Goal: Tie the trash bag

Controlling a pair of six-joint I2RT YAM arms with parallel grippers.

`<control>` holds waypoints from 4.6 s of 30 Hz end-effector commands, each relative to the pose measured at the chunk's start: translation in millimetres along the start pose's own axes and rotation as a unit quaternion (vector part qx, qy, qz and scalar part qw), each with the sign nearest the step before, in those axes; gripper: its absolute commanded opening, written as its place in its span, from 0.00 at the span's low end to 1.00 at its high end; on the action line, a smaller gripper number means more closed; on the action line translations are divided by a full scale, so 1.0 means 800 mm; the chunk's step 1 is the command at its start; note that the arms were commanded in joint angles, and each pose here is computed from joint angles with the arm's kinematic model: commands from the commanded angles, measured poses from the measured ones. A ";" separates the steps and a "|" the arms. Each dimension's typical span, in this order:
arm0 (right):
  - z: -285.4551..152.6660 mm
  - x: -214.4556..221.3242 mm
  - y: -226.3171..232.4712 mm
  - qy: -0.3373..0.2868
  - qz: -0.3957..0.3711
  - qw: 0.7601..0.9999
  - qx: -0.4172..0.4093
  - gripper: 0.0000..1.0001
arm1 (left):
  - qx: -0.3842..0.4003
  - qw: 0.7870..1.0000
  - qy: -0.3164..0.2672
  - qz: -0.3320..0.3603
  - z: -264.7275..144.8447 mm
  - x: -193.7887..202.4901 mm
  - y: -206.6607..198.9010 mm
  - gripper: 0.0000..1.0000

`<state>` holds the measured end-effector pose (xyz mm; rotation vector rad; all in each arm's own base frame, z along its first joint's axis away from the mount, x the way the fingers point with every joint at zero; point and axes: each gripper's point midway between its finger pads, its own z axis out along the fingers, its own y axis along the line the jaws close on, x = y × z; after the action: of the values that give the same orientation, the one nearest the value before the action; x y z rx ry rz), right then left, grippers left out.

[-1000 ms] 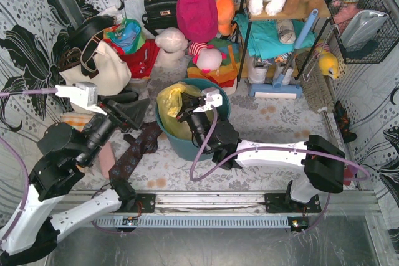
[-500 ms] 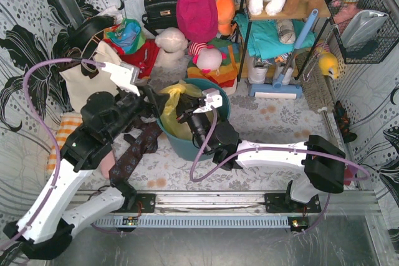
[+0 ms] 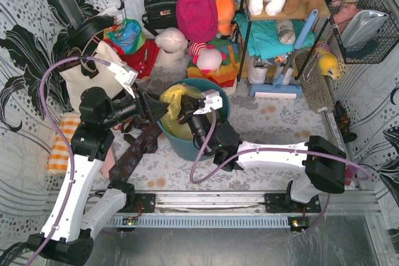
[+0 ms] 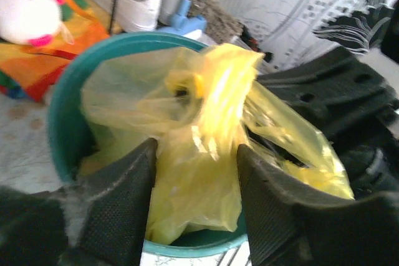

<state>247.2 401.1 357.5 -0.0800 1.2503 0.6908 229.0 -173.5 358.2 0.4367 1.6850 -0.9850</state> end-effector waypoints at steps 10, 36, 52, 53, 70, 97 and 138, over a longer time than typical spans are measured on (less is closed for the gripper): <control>0.000 -0.029 0.002 -0.043 0.020 0.999 0.000 0.00 | 0.145 0.989 0.020 0.002 -0.013 0.018 -0.059 0.12; -0.006 -0.032 0.029 -0.088 0.040 0.993 -0.071 0.00 | 0.076 0.996 0.039 0.030 -0.031 0.020 -0.049 0.66; -0.006 -0.029 0.029 -0.082 0.043 0.993 -0.069 0.00 | -0.010 0.998 -0.063 0.028 -0.052 -0.097 -0.068 0.61; -0.006 -0.029 0.028 -0.081 0.044 0.993 -0.068 0.00 | -0.034 0.996 -0.082 -0.003 -0.049 -0.109 -0.058 0.61; -0.002 -0.026 0.033 -0.071 0.045 0.994 -0.070 0.00 | -0.079 0.978 -0.068 -0.180 -0.004 -0.095 -0.008 0.51; 0.000 -0.033 0.038 -0.078 0.045 0.993 -0.075 0.00 | -0.076 0.979 -0.032 -0.188 0.033 -0.063 -0.018 0.42; -0.024 -0.039 0.028 -0.042 0.080 0.992 -0.090 0.26 | -0.075 0.979 -0.037 -0.186 0.040 -0.057 -0.017 0.00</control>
<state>227.3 409.1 367.4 -0.1336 1.1249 0.8397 255.0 -197.2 388.7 -0.0354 1.8668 -1.0992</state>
